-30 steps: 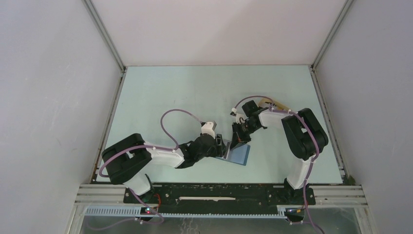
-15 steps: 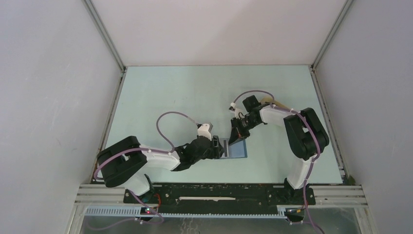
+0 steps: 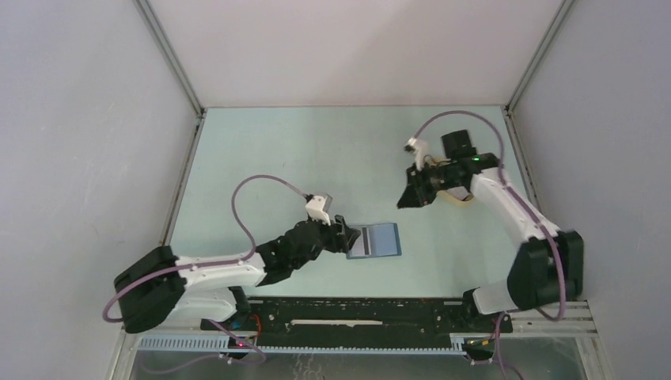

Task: Put the credit cards into the card holder
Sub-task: Insert the credit card into the card holder, then pick up the credit card from the storage box.

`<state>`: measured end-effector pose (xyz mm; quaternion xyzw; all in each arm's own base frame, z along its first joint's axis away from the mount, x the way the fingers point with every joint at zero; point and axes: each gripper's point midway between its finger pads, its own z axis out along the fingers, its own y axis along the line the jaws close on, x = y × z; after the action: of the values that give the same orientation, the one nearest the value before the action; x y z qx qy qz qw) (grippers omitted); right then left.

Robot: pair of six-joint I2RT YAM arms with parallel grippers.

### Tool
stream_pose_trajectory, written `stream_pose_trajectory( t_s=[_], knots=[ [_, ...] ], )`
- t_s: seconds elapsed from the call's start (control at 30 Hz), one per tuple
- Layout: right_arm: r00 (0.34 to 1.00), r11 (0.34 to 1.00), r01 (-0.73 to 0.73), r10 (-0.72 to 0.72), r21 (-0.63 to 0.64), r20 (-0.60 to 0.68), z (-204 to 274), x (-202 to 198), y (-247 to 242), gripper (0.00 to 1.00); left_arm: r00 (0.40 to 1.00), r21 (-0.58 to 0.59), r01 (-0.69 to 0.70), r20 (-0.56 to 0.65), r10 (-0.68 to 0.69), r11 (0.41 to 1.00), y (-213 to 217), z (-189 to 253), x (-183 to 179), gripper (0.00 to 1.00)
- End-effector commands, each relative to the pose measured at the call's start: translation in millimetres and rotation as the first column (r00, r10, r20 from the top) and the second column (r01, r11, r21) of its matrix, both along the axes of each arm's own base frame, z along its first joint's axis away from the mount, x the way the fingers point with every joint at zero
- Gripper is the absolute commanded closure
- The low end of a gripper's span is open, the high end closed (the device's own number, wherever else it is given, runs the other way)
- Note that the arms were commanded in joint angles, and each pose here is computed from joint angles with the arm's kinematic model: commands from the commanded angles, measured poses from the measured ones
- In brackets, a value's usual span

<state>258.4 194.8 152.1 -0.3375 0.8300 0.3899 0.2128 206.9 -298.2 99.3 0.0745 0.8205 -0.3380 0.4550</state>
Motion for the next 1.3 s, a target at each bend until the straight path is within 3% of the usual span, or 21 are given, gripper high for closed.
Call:
stream_pose_trajectory(
  t_s=[0.0, 0.07, 0.13, 0.2, 0.27, 0.47, 0.7, 0.8, 0.97, 1.27],
  knots=[
    [0.951, 0.996, 0.066, -0.082, 0.065, 0.299, 66.7, 15.6, -38.0, 0.67, 0.962, 0.002, -0.037, 0.27, 0.035, 0.999, 17.8, 65.4, 18.6, 0.28],
    [0.906, 0.986, 0.147, -0.168, 0.083, 0.389, 84.9, 26.1, -56.9, 0.55, 0.929, -0.012, -0.052, 0.367, 0.053, 0.999, 24.1, 95.3, 23.8, 0.2],
    [0.854, 0.966, 0.24, -0.258, 0.098, 0.451, 99.5, 37.6, -73.8, 0.4, 0.887, -0.039, -0.071, 0.454, 0.081, 0.997, 29.8, 124.0, 29.4, 0.03],
    [0.812, 0.938, 0.325, -0.343, 0.121, 0.472, 110.1, 51.2, -89.8, 0.24, 0.847, -0.065, -0.076, 0.523, 0.098, 0.995, 32.0, 151.1, 35.7, 0.0],
    [0.791, 0.903, 0.398, -0.426, 0.16, 0.44, 117.8, 64.1, -102.4, 0.16, 0.813, -0.085, -0.056, 0.575, 0.095, 0.995, 28.7, 177.4, 42.3, 0.0],
    [0.767, 0.787, 0.547, -0.608, 0.286, 0.206, 118.7, 106.4, -133.5, 0.19, 0.73, -0.062, 0.101, 0.683, -0.032, 0.993, -6.7, 242.9, 63.2, 0.0],
    [0.672, 0.652, 0.73, -0.74, 0.205, -0.038, 53.5, 141.5, -157.8, 0.24, 0.641, 0.033, 0.263, 0.741, -0.2, 0.964, -59.2, 275.0, 80.7, 0.0],
    [0.607, 0.588, 0.794, -0.784, 0.158, -0.129, 26.9, 154.5, -167.6, 0.25, 0.655, 0.113, 0.269, 0.707, -0.267, 0.957, -68.8, 244.5, 89.6, 0.0],
    [0.546, 0.539, 0.837, -0.811, 0.091, -0.213, -9.8, 164.9, -175.4, 0.29, 0.691, 0.135, 0.282, 0.659, -0.298, 0.95, -75.1, 203.3, 98.1, 0.0],
    [0.457, 0.48, 0.877, -0.829, 0.008, -0.321, -52.0, 170.6, -190.7, 0.35, 0.72, 0.125, 0.314, 0.615, -0.322, 0.941, -83.3, 182.2, 102.7, 0.0]
  ],
)
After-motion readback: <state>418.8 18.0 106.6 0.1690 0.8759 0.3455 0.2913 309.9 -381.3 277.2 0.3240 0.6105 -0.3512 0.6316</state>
